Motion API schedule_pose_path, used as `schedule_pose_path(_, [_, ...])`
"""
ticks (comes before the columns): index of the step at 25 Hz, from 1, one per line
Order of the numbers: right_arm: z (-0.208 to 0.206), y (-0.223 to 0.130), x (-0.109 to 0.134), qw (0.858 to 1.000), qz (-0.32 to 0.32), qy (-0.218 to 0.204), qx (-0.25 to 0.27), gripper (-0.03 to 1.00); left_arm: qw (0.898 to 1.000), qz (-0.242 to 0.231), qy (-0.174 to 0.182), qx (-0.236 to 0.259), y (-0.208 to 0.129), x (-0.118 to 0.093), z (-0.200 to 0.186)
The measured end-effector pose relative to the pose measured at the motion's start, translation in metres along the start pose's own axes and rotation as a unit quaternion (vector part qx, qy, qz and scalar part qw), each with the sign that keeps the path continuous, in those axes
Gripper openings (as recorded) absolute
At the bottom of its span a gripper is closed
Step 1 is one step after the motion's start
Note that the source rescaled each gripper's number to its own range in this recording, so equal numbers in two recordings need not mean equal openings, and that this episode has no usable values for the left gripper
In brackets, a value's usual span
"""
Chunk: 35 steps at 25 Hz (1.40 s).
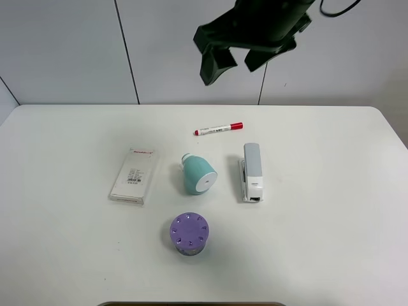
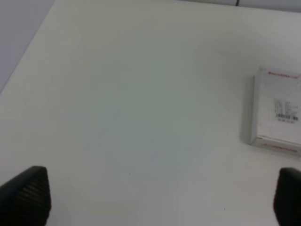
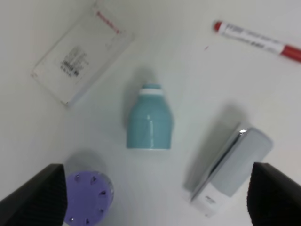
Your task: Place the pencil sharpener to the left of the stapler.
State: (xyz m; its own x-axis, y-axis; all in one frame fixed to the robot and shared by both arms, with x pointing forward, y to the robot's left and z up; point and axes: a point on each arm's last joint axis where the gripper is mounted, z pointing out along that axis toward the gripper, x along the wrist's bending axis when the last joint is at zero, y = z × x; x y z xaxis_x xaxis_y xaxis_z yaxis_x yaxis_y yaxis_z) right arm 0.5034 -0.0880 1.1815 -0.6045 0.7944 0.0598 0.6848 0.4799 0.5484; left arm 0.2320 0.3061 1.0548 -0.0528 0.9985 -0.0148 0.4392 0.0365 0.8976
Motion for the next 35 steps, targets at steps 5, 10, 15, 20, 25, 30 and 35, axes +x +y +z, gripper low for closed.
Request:
schedule_pose_path(5, [-0.050, -0.009, -0.003, 0.998, -0.010, -0.025, -0.058, 0.43, 1.000, 0.000, 0.000, 0.000, 0.000, 0.000, 0.000])
schedule_pose_path(10, [-0.092, -0.032, -0.004, 0.995, -0.014, -0.034, -0.098, 0.43, 1.000, 0.000, 0.000, 0.000, 0.000, 0.000, 0.000])
schedule_pose_path(15, [-0.093, -0.085, -0.012, 0.996, -0.022, -0.068, -0.061, 0.43, 1.000, 0.000, 0.000, 0.000, 0.000, 0.000, 0.000])
schedule_pose_path(20, [-0.093, -0.129, -0.022, 0.996, 0.010, -0.085, -0.040, 0.43, 1.000, 0.000, 0.000, 0.000, 0.000, 0.000, 0.000])
schedule_pose_path(25, [-0.126, -0.192, -0.050, 0.976, 0.117, -0.163, -0.083, 0.43, 1.000, 0.000, 0.000, 0.000, 0.000, 0.000, 0.000])
schedule_pose_path(30, [-0.145, -0.247, -0.045, 0.942, 0.167, -0.229, -0.181, 0.43, 1.000, 0.000, 0.000, 0.000, 0.000, 0.000, 0.000])
schedule_pose_path(35, [-0.137, -0.287, -0.034, 0.920, 0.176, -0.259, -0.237, 0.43, 1.000, 0.000, 0.000, 0.000, 0.000, 0.000, 0.000])
